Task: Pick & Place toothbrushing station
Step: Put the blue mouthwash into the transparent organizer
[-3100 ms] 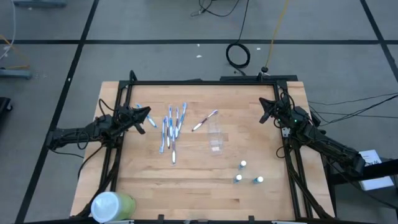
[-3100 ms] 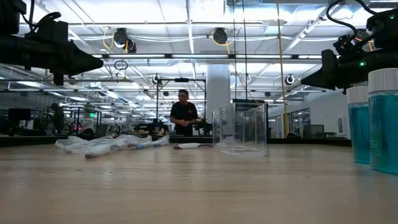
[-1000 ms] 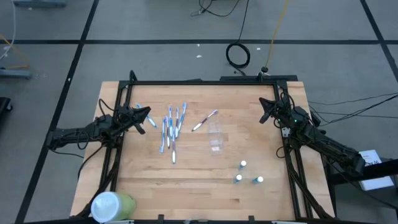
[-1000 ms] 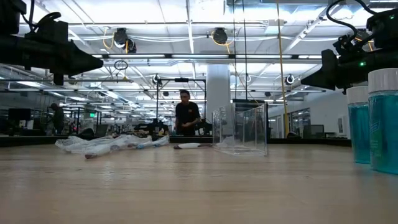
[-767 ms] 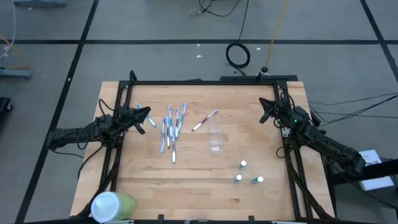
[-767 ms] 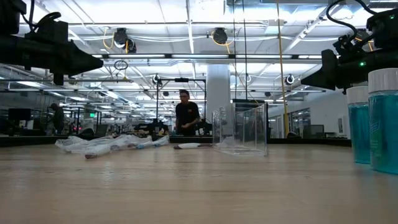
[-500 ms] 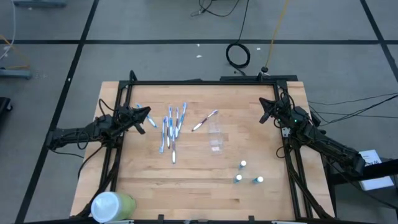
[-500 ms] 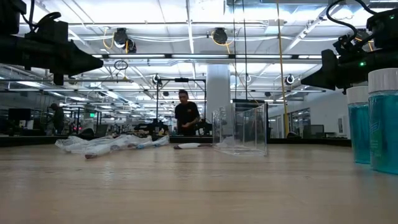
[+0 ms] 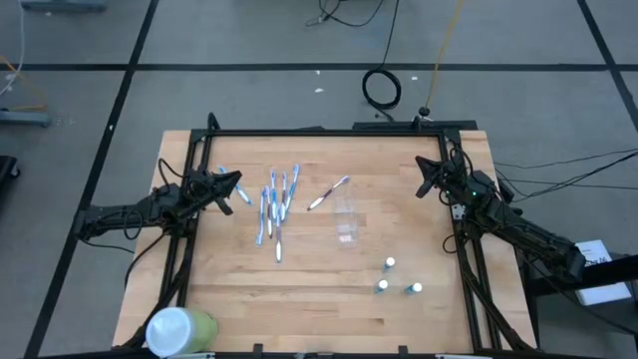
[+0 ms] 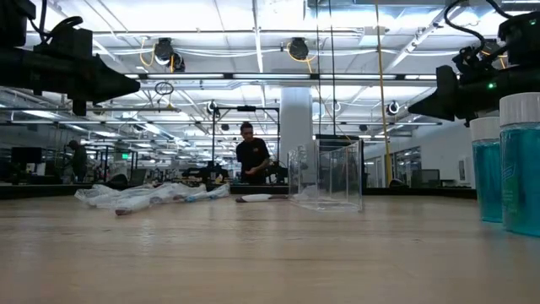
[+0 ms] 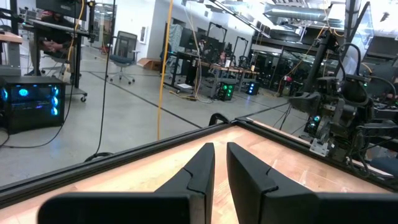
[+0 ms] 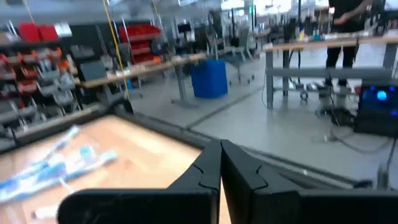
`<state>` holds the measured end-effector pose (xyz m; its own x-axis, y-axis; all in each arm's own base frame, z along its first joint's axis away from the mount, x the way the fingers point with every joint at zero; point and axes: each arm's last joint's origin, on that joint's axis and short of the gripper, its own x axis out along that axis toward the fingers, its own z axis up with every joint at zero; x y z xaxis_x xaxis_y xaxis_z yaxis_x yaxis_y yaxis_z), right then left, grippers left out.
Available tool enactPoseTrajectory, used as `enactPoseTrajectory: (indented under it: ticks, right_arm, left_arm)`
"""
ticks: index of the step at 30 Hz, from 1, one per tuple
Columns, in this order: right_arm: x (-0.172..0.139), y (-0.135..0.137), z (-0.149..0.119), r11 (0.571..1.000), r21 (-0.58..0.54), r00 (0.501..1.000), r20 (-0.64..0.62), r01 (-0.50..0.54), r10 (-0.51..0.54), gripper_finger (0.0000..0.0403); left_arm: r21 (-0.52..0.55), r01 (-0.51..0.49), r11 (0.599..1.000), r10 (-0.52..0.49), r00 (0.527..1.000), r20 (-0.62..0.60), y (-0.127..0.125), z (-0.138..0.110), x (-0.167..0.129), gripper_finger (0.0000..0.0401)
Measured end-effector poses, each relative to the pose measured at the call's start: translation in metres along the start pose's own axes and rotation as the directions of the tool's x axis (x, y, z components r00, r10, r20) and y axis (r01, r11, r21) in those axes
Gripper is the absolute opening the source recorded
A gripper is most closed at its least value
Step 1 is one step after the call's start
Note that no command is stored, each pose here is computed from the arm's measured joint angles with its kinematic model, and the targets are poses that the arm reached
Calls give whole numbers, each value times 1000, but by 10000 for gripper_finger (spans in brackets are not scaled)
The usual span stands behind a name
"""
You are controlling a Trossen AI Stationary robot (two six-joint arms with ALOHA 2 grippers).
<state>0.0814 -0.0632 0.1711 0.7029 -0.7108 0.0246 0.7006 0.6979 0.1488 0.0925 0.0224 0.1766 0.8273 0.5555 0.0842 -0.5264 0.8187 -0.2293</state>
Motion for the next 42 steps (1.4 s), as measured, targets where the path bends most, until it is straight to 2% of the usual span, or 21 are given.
enactPoseTrajectory:
  ticks: [2,3,5,7,9,12,15,20,23,25,27,28,30,32,36,37,39,42]
  right_arm:
    - [0,1,5,999,46,998,55,-14,11,0]
    - [0,2,7,992,121,997,74,-45,36,0]
    - [-1,6,8,932,328,988,74,-154,138,0]
    - [-1,9,8,857,458,970,65,-236,233,0]
    - [-2,12,7,824,482,947,40,-298,320,0]
    - [-3,15,-2,789,519,908,-56,-328,415,0]
    - [-4,16,-9,756,596,897,-129,-271,423,0]
    - [-4,19,-12,710,661,879,-159,-244,450,0]
    - [-4,21,-12,710,651,863,-163,-270,478,0]
    - [-4,23,-8,712,615,852,-121,-339,510,0]
    - [-5,28,9,654,586,824,44,-479,565,0]
    - [-8,31,19,614,560,795,143,-556,590,2]
    - [-15,35,38,544,462,705,329,-701,629,14]
    - [-22,39,49,505,348,613,419,-790,670,35]
    - [-33,51,79,394,205,443,458,-896,771,100]
    - [-34,54,87,373,186,416,457,-909,786,118]
    - [-33,63,98,342,189,390,413,-921,823,152]
    - [-30,82,114,294,244,353,251,-924,902,189]
  left_arm:
    - [0,0,1000,0,1000,0,0,0,0,47]
    - [0,0,1000,0,1000,0,0,0,0,47]
    - [0,0,1000,0,1000,0,0,0,0,47]
    - [0,0,1000,0,1000,0,0,0,0,47]
    - [0,0,1000,0,1000,0,0,0,0,47]
    - [0,0,1000,0,1000,0,0,0,0,47]
    - [0,0,1000,0,1000,0,0,0,0,47]
    - [0,0,1000,0,1000,-1,0,0,0,47]
    - [0,0,1000,0,1000,-1,0,0,0,47]
    - [0,0,1000,0,1000,0,0,0,0,47]
    - [0,0,1000,0,1000,0,0,0,0,47]
    - [0,0,1000,0,1000,0,0,0,0,47]
    - [0,0,1000,0,1000,0,0,0,0,47]
    - [0,0,1000,0,1000,0,0,0,0,47]
    - [0,0,1000,0,1000,0,0,0,0,47]
    - [0,0,1000,0,1000,0,0,0,0,47]
    - [0,0,1000,0,1000,1,0,0,0,47]
    - [-1,0,1000,0,1000,1,0,0,0,47]
